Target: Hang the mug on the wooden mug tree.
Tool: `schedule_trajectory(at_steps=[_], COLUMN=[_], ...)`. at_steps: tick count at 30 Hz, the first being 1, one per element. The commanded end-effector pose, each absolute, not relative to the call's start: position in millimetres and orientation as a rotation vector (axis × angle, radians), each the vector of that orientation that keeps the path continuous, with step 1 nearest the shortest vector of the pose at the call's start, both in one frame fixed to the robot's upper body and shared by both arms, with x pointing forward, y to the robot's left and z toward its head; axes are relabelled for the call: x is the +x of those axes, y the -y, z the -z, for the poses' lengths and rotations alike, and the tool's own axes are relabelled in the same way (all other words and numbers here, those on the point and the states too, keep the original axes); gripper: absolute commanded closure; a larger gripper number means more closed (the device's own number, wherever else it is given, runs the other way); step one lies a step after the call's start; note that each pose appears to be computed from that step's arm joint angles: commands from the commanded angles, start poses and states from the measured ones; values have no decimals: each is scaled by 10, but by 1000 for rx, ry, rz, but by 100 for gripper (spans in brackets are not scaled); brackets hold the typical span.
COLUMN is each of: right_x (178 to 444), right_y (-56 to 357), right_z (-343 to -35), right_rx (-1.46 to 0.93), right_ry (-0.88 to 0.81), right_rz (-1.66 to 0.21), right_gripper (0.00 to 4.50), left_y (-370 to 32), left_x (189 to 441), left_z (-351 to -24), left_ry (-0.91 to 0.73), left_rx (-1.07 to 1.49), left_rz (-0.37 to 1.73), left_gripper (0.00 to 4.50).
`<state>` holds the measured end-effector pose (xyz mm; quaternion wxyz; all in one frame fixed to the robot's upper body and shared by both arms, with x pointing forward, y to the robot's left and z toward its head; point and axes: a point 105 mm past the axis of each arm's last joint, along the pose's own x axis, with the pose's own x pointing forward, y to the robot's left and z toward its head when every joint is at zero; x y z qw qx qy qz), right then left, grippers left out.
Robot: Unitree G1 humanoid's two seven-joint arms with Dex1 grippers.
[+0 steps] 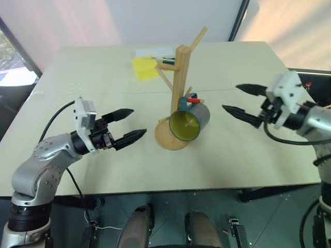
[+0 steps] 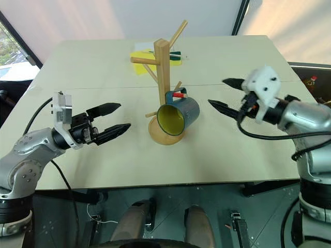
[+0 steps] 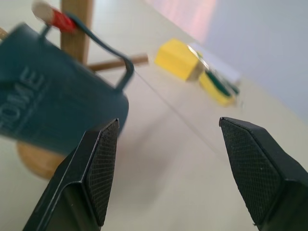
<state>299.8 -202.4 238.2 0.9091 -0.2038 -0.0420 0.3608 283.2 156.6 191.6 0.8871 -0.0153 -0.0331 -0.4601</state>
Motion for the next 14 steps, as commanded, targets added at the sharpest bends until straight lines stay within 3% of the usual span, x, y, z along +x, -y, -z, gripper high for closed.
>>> schedule_trajectory(at_steps=[1, 8, 14], right_x=[3052, 3216, 3256], right_y=[2281, 2468, 2410], right_z=[-2156, -1597, -1396], right_rx=[-259, -109, -75], right_ry=[104, 86, 77], right_rz=[-630, -465, -469], right_gripper=[106, 106, 106], left_y=[-1836, -2213, -2340], left_x=[2989, 3086, 3046], left_z=[-1765, -1306, -1181], left_ry=[83, 25, 17], left_rx=[-9, 2, -11], left_rz=[750, 467, 398], left_gripper=[0, 0, 0])
